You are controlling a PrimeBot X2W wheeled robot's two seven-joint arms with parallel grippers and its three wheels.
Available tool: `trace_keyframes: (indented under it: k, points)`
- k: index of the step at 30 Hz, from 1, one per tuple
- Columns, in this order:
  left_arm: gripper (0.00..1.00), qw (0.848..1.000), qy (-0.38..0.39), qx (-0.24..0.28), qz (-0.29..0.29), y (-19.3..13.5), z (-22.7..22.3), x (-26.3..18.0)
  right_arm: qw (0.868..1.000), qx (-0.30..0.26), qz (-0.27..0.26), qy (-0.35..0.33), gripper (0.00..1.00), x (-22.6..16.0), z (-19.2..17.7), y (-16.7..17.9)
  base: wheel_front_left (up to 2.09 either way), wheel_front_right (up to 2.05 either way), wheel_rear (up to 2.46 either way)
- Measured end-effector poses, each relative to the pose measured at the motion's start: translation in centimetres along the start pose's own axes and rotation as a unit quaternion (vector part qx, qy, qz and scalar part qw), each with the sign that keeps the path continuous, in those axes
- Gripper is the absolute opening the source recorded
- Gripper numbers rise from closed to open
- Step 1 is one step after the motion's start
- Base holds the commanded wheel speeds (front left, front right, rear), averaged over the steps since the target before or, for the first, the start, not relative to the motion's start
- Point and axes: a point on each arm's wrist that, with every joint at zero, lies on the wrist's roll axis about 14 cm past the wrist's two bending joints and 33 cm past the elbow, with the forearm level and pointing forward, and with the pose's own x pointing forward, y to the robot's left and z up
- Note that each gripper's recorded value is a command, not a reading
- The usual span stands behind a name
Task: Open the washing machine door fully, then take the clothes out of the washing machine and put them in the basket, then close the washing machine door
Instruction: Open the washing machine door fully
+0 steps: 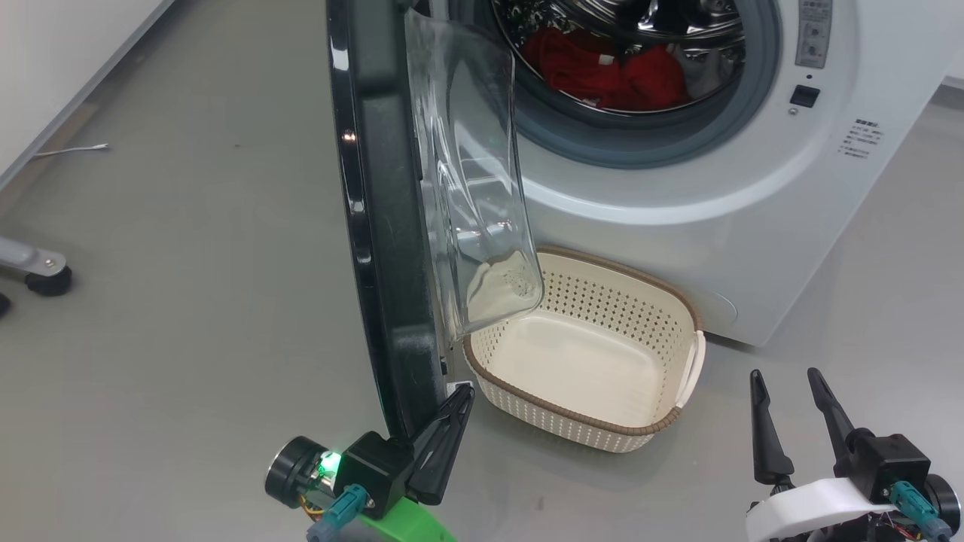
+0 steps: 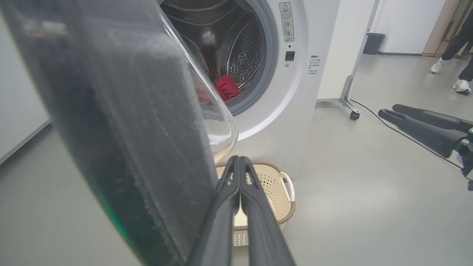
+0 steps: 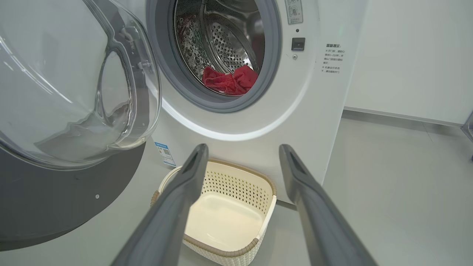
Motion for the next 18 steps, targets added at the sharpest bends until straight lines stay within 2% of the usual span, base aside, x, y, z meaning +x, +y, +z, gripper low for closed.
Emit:
trace_keyframes:
  k: [11, 18]
  points:
    - [0.0, 0.996, -0.016, 0.004, 0.086, 4.1, 0.8, -1.6, 0.998, -0.003, 0.06, 0.011, 1.0, 1.2, -0.7, 3.5, 0.0, 0.0, 0.0]
    - [0.0, 0.991, -0.022, 0.01, 0.131, 6.6, 1.0, -2.0, 0.997, -0.001, 0.071, 0.022, 1.0, 1.6, -1.6, 3.9, 0.0, 0.0, 0.0]
